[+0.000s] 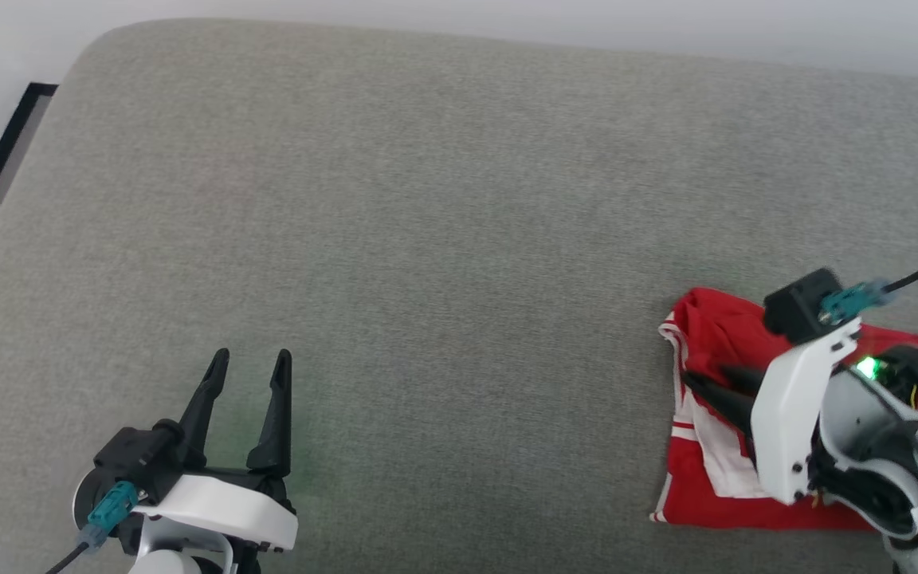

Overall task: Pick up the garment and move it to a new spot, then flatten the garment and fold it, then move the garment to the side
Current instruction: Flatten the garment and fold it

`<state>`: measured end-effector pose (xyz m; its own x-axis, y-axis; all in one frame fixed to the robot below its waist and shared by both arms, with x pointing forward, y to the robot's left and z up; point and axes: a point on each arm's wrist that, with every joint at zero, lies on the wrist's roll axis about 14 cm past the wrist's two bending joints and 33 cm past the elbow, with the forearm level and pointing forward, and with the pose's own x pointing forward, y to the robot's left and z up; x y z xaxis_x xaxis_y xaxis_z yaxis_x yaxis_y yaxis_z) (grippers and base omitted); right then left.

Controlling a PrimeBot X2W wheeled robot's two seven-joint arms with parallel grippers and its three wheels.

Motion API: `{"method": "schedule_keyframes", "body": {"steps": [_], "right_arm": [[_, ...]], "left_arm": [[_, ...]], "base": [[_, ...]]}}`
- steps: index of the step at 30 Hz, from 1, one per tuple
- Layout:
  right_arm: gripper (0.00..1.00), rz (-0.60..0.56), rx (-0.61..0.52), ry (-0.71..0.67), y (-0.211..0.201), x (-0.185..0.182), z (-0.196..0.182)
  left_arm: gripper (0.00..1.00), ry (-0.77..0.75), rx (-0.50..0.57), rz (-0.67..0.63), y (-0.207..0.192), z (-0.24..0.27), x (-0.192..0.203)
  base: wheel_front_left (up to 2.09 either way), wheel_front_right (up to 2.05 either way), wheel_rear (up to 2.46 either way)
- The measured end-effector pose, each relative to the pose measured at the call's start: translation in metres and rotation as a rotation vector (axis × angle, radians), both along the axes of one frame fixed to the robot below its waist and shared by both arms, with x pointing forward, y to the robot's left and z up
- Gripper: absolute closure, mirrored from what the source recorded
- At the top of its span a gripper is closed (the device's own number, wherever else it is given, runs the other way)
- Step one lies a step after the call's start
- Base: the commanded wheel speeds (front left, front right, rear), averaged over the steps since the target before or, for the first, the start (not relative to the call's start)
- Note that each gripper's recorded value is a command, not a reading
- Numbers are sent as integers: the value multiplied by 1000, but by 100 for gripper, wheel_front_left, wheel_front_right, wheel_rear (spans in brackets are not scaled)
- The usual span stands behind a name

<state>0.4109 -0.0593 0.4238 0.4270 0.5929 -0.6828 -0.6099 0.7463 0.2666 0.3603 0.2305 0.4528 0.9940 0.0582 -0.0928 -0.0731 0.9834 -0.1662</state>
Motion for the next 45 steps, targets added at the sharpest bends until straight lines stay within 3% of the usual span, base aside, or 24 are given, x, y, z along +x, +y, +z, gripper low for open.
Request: {"method": "schedule_keyframes", "body": {"steps": [1, 7, 11, 15, 21, 28, 45], "right_arm": [[0, -17, 22, -22, 0, 4, 5], [0, -154, 168, -136, -16, 31, 47], [0, -278, 195, -249, -50, 49, 69], [0, -366, 141, -373, -90, 53, 73], [0, -579, 180, -497, -146, 43, 61], [0, -645, 213, -685, -162, 30, 68], [0, -740, 211, -832, -169, -7, 82]], "left_arm": [[0, 0, 0, -4, -1, 0, 1], [0, 0, 3, -48, -10, -1, 9], [0, 2, -7, -97, -24, -3, 15], [0, 12, -34, -159, -43, -7, 21], [0, 2, -50, -198, -55, -4, 34], [0, -38, -39, -171, -46, 9, 38], [0, -67, 12, -83, -16, 20, -7]], "base": [[0, 0, 0], [0, 0, 0], [0, 0, 0], [0, 0, 0], [0, 0, 0], [0, 0, 0], [0, 0, 0]]}}
